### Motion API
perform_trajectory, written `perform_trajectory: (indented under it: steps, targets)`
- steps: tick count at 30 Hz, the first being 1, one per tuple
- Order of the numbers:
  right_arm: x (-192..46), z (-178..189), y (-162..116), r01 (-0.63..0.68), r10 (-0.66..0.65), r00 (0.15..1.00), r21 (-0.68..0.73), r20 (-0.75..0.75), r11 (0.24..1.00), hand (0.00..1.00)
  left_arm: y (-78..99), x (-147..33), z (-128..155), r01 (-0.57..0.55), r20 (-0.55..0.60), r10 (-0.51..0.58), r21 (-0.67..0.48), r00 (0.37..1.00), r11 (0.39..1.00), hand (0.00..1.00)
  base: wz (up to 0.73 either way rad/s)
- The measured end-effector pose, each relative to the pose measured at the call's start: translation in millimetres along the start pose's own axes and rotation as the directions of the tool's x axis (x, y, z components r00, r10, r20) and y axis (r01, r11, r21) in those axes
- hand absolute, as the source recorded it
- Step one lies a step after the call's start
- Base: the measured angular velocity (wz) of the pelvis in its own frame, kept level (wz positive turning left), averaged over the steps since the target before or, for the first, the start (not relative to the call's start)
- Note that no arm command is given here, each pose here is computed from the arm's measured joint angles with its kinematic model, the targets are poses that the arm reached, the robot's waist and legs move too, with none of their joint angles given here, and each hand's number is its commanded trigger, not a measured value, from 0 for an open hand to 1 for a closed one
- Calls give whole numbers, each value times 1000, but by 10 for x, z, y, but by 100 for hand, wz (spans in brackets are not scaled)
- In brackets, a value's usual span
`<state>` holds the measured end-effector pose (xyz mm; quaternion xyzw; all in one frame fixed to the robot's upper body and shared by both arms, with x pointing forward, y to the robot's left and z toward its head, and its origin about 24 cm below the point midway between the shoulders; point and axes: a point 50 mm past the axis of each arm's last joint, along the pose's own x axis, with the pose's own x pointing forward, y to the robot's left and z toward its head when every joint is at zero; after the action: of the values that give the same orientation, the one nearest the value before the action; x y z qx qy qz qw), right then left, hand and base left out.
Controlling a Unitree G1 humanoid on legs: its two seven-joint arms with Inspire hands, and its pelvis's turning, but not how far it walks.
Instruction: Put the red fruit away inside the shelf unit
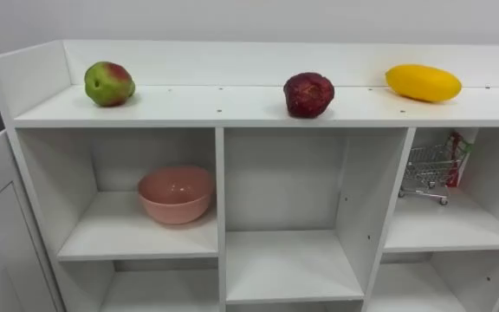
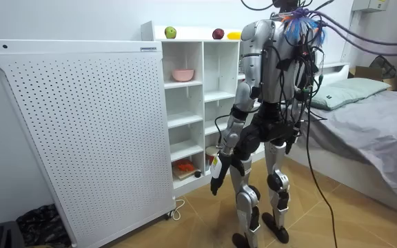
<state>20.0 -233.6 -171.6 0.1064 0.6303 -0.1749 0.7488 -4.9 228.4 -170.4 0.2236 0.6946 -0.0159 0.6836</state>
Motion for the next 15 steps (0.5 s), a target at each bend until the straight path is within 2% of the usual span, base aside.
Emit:
perform_trajectory:
  steps: [15]
  targets:
    - [2,6,2,30,-30,1000,-2,5,1000,0,4,0,17,-6,14,6,-2,1000,1000,0,0]
